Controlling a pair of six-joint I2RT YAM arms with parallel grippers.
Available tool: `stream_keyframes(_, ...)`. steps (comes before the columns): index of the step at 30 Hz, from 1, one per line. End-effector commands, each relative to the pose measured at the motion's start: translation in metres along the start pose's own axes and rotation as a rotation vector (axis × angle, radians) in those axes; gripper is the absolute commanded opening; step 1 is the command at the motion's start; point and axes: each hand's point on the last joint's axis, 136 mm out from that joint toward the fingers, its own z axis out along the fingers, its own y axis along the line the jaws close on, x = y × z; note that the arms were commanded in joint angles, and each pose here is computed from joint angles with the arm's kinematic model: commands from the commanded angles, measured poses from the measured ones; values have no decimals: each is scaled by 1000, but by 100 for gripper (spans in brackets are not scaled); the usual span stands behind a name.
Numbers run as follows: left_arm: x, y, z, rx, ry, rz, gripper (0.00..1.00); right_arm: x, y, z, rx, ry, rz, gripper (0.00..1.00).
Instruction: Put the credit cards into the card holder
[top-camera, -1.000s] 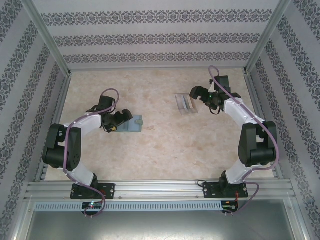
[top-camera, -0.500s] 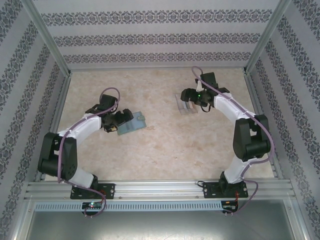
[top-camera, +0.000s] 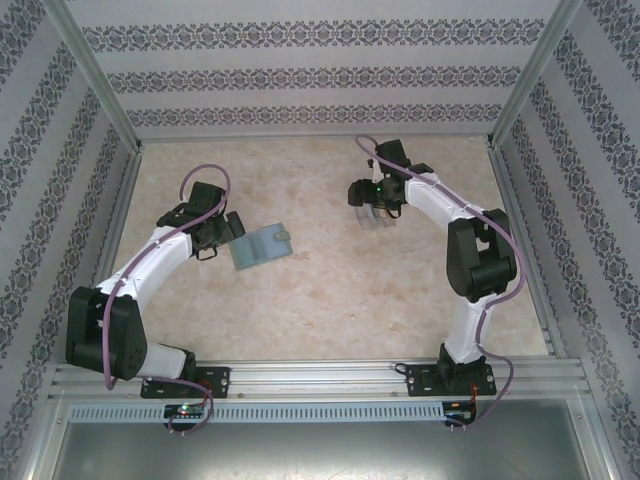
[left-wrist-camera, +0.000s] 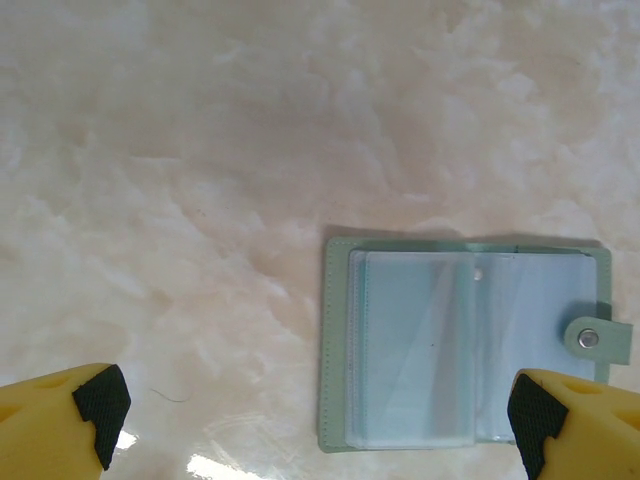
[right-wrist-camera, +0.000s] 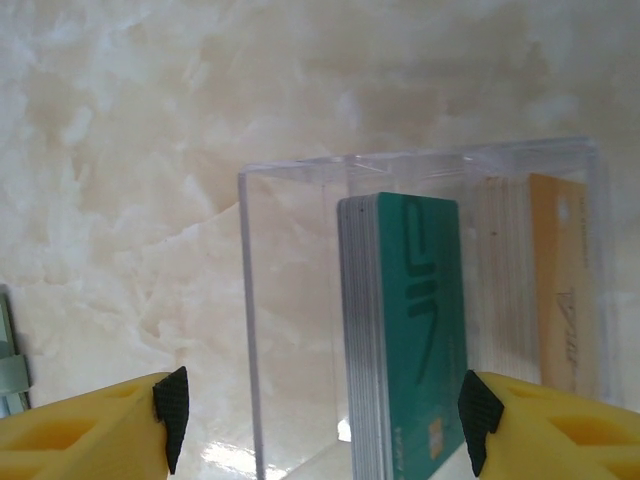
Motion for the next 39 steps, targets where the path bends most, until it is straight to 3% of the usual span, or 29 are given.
stream_keyframes(1, 1, 16, -5, -57, -7, 23, 99, 2, 0, 7, 29, 21, -13, 74)
stream_keyframes(8, 2, 15, -3, -55, 5, 31, 99, 7, 10, 21, 9, 47, -2, 75)
stream_keyframes(10, 2, 15, -4, -57, 3, 32, 99, 8, 7, 23, 30, 53, 12, 85)
stream_keyframes(19, 5, 16, -2, -54, 7, 17, 99, 11, 23, 19, -49, 51, 11, 83)
stream_keyframes(33, 8, 22, 7, -86, 12, 6, 99, -3, 35, -12, -82, -46, -23, 59)
stream_keyframes(39, 10, 23, 9, -90, 14, 7, 99, -2, 30, -10, -58, -41, -21, 58)
